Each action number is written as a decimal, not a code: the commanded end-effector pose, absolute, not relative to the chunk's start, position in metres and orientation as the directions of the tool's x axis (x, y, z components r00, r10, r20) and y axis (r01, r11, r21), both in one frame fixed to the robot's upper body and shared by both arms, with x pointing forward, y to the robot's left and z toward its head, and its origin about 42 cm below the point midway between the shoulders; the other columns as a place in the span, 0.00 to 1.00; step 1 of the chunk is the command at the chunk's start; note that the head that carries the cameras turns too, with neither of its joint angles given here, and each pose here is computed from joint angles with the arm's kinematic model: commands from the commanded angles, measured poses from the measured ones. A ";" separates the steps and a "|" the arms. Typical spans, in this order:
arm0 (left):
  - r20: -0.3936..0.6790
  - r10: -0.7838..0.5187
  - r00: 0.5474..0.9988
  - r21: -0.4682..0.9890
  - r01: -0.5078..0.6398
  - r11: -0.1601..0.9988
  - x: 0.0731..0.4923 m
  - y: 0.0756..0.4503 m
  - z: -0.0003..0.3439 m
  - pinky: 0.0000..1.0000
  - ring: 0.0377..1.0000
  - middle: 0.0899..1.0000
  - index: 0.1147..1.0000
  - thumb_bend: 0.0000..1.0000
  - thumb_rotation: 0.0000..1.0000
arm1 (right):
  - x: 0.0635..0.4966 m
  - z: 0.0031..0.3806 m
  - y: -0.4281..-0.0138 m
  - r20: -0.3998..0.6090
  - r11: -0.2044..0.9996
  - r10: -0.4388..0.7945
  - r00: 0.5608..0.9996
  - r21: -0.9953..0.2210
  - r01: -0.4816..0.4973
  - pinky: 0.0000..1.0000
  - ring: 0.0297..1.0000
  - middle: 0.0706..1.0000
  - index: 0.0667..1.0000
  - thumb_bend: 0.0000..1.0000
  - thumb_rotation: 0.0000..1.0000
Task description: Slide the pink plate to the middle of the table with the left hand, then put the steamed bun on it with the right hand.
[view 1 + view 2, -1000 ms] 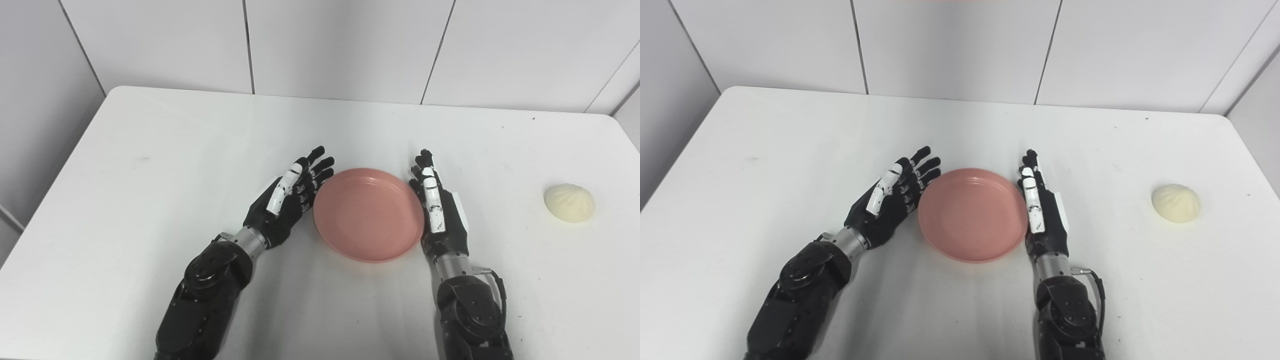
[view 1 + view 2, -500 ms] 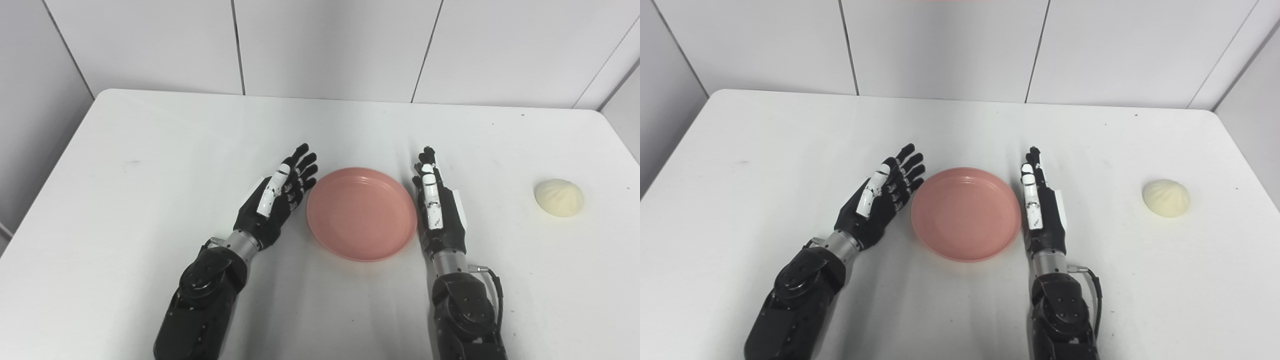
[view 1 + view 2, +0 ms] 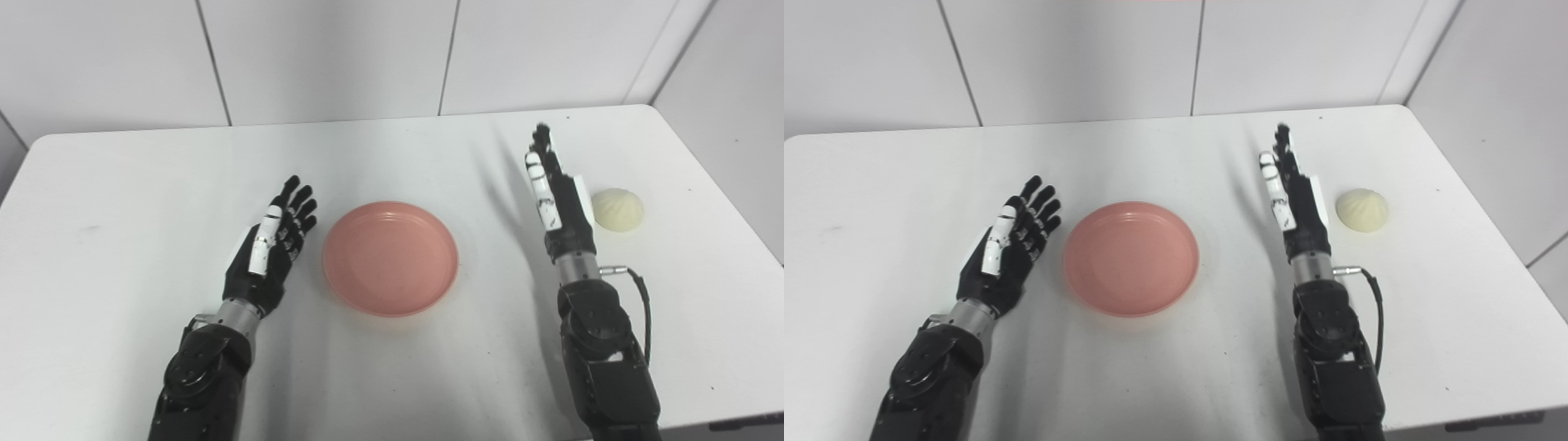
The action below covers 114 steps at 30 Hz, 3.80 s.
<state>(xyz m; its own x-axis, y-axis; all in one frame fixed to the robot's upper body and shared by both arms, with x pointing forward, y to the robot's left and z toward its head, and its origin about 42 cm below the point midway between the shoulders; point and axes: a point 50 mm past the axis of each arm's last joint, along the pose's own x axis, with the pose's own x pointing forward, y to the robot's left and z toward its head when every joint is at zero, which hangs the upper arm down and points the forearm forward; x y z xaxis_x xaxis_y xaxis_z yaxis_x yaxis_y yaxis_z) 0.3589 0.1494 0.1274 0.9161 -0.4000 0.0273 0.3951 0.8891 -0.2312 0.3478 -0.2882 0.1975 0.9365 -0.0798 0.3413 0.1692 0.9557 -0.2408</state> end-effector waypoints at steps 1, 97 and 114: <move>-0.065 -0.368 0.927 -0.242 0.343 0.908 0.348 0.161 0.105 1.00 0.99 0.98 1.00 0.36 1.00 | 0.351 0.239 -0.300 0.428 0.927 -0.060 0.902 -0.311 0.210 0.97 0.98 1.00 1.00 0.66 1.00; -0.100 -0.401 0.911 -0.315 0.353 0.881 0.339 0.216 0.094 1.00 1.00 0.99 1.00 0.37 1.00 | 0.373 0.240 -0.458 -0.156 0.292 -0.347 0.925 -0.955 -0.052 0.70 0.79 0.83 0.80 0.83 0.26; -0.098 -0.408 0.907 -0.318 0.360 0.877 0.338 0.214 0.094 1.00 1.00 0.99 0.99 0.38 1.00 | 0.384 0.228 -0.464 -0.155 0.351 -0.303 0.940 -0.936 -0.041 0.46 0.49 0.44 0.47 0.52 0.00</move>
<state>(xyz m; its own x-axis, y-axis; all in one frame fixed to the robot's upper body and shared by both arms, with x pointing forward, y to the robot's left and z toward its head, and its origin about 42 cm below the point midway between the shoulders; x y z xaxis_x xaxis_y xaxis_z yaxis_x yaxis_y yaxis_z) 0.3522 0.2096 0.1203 0.9108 -0.4110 0.0387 0.4045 0.8698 -0.2827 0.3825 -0.4576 0.2203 0.9393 -0.3051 -0.1570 -0.0334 0.3740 -0.9268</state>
